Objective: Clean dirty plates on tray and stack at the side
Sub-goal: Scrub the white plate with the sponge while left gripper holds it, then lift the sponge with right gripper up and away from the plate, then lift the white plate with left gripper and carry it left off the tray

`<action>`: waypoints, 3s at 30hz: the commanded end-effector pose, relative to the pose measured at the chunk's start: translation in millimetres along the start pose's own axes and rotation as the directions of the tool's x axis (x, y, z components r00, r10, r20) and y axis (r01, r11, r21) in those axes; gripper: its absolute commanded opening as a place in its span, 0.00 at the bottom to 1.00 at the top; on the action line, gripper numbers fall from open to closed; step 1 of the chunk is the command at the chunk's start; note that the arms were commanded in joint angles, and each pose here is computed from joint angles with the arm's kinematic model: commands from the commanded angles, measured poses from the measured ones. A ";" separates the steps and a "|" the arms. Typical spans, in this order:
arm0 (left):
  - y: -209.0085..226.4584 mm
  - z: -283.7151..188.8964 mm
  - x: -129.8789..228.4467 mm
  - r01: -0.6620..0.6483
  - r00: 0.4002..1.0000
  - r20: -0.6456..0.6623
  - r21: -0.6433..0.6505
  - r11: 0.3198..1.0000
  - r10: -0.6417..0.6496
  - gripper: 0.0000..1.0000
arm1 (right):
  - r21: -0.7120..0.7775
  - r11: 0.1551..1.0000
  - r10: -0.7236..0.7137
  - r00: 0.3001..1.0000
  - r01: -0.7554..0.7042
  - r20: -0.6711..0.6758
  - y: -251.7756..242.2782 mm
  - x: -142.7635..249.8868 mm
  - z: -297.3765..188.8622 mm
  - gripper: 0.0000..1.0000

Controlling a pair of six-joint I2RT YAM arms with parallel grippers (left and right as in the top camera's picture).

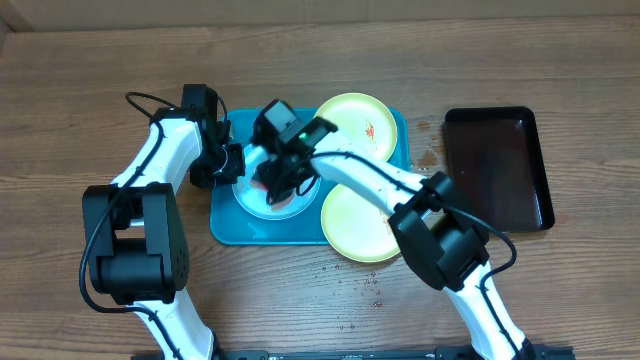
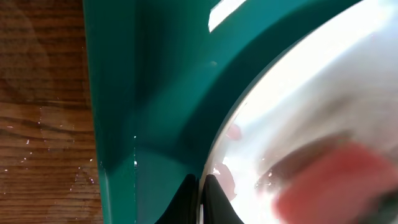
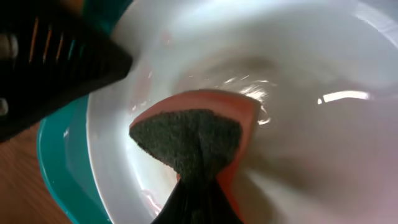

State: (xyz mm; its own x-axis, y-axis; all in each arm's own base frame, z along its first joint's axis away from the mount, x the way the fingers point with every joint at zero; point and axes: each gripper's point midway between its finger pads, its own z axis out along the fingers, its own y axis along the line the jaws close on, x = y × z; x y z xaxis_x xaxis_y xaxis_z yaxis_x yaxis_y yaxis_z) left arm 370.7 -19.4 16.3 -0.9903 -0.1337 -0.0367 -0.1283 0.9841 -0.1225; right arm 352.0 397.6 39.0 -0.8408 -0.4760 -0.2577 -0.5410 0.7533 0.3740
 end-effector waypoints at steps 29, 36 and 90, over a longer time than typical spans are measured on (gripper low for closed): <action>-17.9 -133.3 -44.3 -0.059 0.972 0.229 -0.003 0.998 0.058 0.04 | 0.052 0.956 0.269 0.936 -0.288 0.228 -96.6 -44.4 -235.1 0.04; -17.8 -149.7 -38.8 -0.081 0.970 0.228 -0.016 0.997 0.082 0.04 | 0.061 0.943 0.305 0.923 -0.327 0.236 -115.1 -40.9 -242.7 0.04; -75.8 -286.0 -12.8 0.393 0.620 0.577 -0.815 0.425 0.533 0.04 | 0.073 0.865 0.448 0.831 -0.496 0.329 -183.5 -8.2 -321.5 0.04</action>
State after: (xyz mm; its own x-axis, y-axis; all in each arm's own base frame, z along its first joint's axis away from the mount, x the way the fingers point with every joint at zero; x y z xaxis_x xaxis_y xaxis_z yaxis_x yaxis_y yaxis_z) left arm 379.1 -56.9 264.3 -0.7796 0.3326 -0.5306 -0.3188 0.5186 0.7934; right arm 455.5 116.4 227.7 -0.9600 0.0914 -0.2648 -0.0152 0.9268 0.3751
